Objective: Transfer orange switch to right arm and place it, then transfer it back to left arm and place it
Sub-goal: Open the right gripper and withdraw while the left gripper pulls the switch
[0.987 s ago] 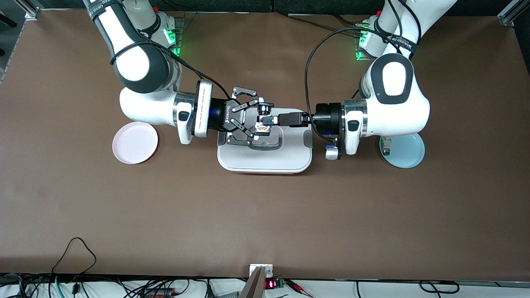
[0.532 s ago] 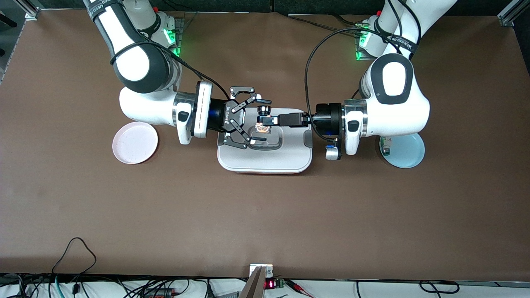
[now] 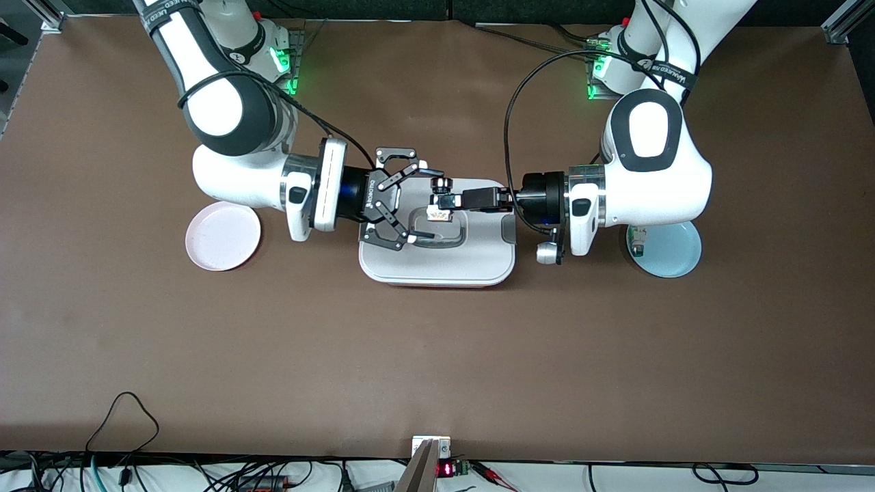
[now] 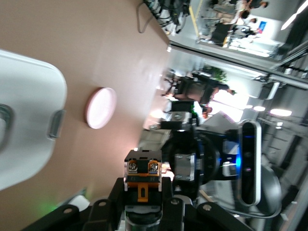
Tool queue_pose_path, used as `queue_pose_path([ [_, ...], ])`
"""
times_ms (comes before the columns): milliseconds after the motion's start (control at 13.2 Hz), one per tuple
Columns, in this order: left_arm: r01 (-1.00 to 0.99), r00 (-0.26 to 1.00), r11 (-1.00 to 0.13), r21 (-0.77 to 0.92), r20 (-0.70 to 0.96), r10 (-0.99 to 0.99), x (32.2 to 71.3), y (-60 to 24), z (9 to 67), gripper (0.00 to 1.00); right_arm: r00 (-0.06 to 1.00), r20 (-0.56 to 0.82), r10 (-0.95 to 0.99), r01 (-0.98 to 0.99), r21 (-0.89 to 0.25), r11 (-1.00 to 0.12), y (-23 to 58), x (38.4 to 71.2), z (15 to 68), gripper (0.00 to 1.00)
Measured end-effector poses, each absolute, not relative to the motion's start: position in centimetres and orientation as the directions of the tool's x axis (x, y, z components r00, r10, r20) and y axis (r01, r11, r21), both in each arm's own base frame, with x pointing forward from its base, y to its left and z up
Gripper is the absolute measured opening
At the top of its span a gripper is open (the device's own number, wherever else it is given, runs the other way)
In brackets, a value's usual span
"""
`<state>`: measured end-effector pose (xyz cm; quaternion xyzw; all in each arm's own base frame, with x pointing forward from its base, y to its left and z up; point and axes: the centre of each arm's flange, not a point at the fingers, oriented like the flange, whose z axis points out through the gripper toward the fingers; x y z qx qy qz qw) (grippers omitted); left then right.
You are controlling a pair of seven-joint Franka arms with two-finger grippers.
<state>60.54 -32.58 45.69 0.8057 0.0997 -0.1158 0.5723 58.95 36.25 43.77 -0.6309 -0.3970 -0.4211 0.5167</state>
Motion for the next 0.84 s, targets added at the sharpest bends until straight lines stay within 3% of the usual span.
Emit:
queue_pose_path([
  [228,0.134,0.971,-0.515,0.847,-0.215,-0.102,59.8,-31.3,44.4,0.34,0.317,0.941,0.120,0.932,-0.286,-0.224,30.7,61.6,42.5,1.00],
  [456,-0.111,0.944,-0.614,0.782,-0.111,-0.312,59.5,-27.8,42.8,0.34,0.359,0.921,0.154,0.905,-0.303,-0.297,24.8,63.0,39.6,1.00],
  [835,-0.509,0.741,-0.605,0.612,-0.045,-0.670,59.0,-21.0,40.1,0.34,0.585,0.790,0.182,0.764,-0.462,-0.449,20.6,63.8,37.4,1.00],
])
